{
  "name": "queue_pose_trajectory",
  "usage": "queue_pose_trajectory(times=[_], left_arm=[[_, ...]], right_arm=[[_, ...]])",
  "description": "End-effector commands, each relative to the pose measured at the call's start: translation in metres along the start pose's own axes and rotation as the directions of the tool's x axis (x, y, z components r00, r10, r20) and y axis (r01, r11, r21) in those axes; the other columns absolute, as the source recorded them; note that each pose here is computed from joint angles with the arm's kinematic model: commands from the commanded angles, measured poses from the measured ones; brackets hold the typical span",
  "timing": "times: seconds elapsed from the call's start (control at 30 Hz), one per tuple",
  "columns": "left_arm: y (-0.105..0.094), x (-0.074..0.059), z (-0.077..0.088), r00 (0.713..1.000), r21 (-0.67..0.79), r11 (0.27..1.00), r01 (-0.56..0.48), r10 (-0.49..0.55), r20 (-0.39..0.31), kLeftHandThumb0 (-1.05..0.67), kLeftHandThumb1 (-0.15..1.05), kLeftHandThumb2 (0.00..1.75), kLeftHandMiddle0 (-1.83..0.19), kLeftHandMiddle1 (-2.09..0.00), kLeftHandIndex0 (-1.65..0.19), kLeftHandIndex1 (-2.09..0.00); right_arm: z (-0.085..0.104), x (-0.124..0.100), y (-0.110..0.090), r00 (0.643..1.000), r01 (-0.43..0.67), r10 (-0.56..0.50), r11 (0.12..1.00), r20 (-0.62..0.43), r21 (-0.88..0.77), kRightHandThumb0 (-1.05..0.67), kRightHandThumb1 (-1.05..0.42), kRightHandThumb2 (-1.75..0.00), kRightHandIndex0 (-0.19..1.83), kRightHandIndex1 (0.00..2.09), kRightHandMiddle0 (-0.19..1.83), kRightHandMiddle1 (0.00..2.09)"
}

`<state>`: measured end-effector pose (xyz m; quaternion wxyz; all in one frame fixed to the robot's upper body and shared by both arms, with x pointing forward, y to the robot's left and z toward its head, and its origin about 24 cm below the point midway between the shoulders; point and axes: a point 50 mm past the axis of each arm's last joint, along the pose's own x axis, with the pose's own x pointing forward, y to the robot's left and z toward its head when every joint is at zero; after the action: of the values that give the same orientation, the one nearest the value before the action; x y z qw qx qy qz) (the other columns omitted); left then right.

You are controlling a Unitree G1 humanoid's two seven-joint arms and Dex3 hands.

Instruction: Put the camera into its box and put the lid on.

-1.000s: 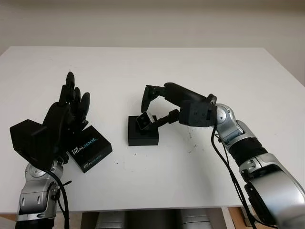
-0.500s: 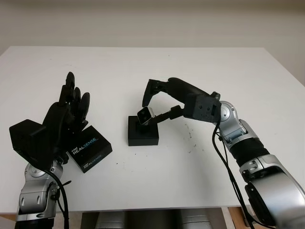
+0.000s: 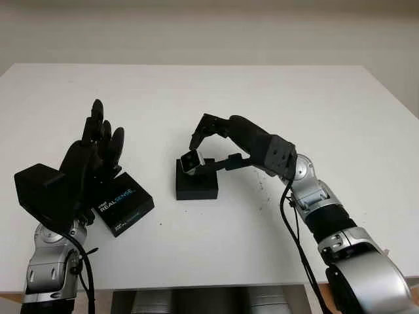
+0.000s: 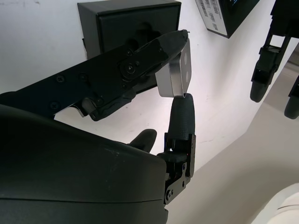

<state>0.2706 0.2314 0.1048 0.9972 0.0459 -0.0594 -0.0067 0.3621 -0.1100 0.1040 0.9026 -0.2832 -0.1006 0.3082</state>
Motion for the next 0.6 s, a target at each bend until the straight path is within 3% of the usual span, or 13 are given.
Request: queue_pose_trajectory(times=[0.0,0.57], left_arm=[[0.001,0.001,0.005,1.000,0.015,1.000,0.001,-0.002,0.018,-0.72,1.05,0.52,0.19,0.00,0.19,0.00],[0.002,0.000,0.004,1.000,0.014,1.000,-0.004,0.004,0.009,-0.73,1.05,0.50,0.19,0.00,0.19,0.00]], right_arm=[[0.002,0.000,-0.001,1.000,0.028,-0.028,0.999,0.012,0.023,-0.50,-0.94,-0.05,0.11,0.67,0.39,1.63],[-0.013,-0.007,0.008,0.995,0.091,-0.085,0.987,-0.051,0.133,-0.48,-0.95,-0.06,0.16,0.46,0.37,1.61]])
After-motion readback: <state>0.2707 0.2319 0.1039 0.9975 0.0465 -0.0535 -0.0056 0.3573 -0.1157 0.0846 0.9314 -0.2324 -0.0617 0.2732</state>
